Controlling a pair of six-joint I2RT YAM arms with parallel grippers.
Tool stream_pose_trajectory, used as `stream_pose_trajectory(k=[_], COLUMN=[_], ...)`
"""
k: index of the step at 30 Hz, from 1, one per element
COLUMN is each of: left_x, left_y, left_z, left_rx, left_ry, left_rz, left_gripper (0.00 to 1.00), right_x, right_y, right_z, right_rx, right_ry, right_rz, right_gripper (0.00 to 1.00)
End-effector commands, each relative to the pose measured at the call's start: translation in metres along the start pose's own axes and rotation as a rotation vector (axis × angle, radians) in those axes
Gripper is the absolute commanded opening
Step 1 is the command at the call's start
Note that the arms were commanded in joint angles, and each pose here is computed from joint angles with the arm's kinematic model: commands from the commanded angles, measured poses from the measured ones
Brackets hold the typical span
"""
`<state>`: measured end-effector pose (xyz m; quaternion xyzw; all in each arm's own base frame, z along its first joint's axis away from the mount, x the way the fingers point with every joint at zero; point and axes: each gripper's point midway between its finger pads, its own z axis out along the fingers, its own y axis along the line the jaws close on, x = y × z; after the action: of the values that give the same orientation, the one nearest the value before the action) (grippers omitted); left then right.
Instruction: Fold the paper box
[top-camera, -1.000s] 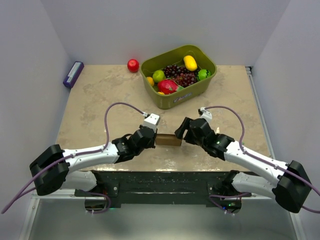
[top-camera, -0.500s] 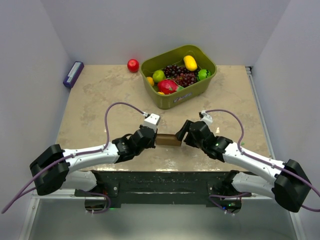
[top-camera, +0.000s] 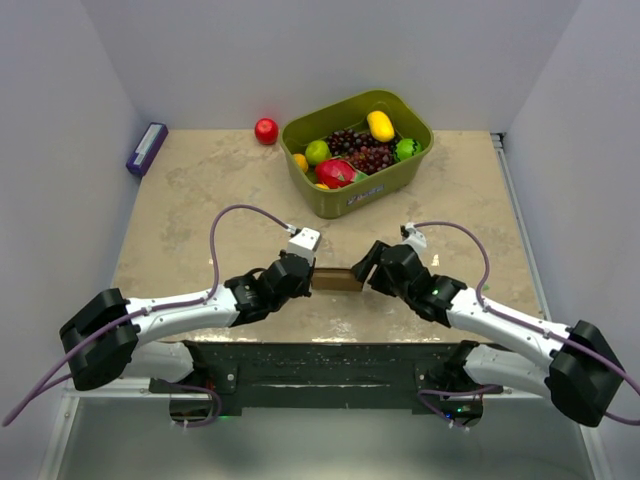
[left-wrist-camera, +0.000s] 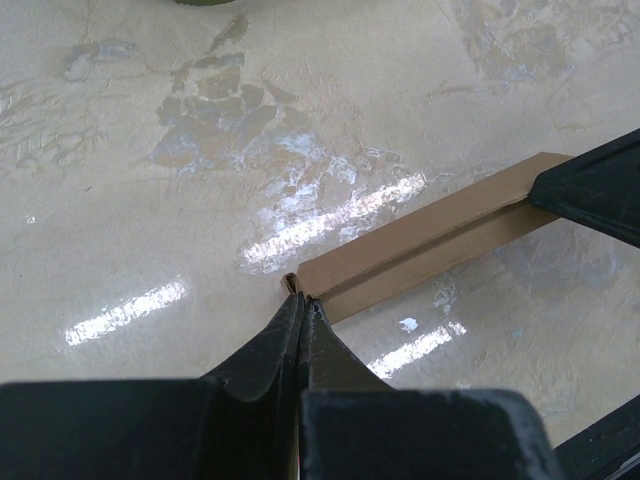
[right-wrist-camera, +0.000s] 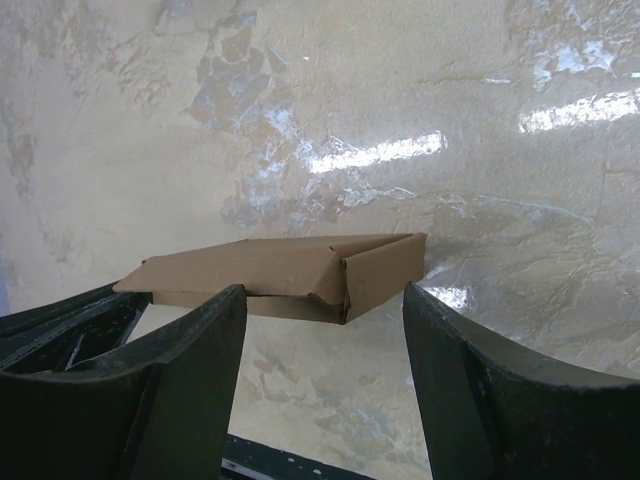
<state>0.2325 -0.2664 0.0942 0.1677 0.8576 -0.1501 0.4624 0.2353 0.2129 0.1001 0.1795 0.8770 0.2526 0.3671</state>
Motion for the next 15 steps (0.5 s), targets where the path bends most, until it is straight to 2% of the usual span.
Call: stream_pose_trajectory(k=[1, 5, 15], left_x=[0.032, 0.032, 0.031], left_y=[0.006, 0.006, 0.004], left_z=[-0.002, -0.003, -0.003], left_rx=[-0.017, -0.019, -0.015], left_ry=[0.111, 0.111, 0.107], left_rz=[0.059, 0.061, 0.058], left_gripper=[0.0, 0.0, 0.0], right_x=[-0.008, -0.018, -0.019], right_y=[0.003, 0.01, 0.005], right_z=[-0.006, -0.011, -0.004], right_rx=[-0.012, -0.028, -0.007], right_ry=[-0.028, -0.06, -0.069], right_rz=[0.027, 0.048, 0.048], right_gripper=[0.68, 0.77, 0.77])
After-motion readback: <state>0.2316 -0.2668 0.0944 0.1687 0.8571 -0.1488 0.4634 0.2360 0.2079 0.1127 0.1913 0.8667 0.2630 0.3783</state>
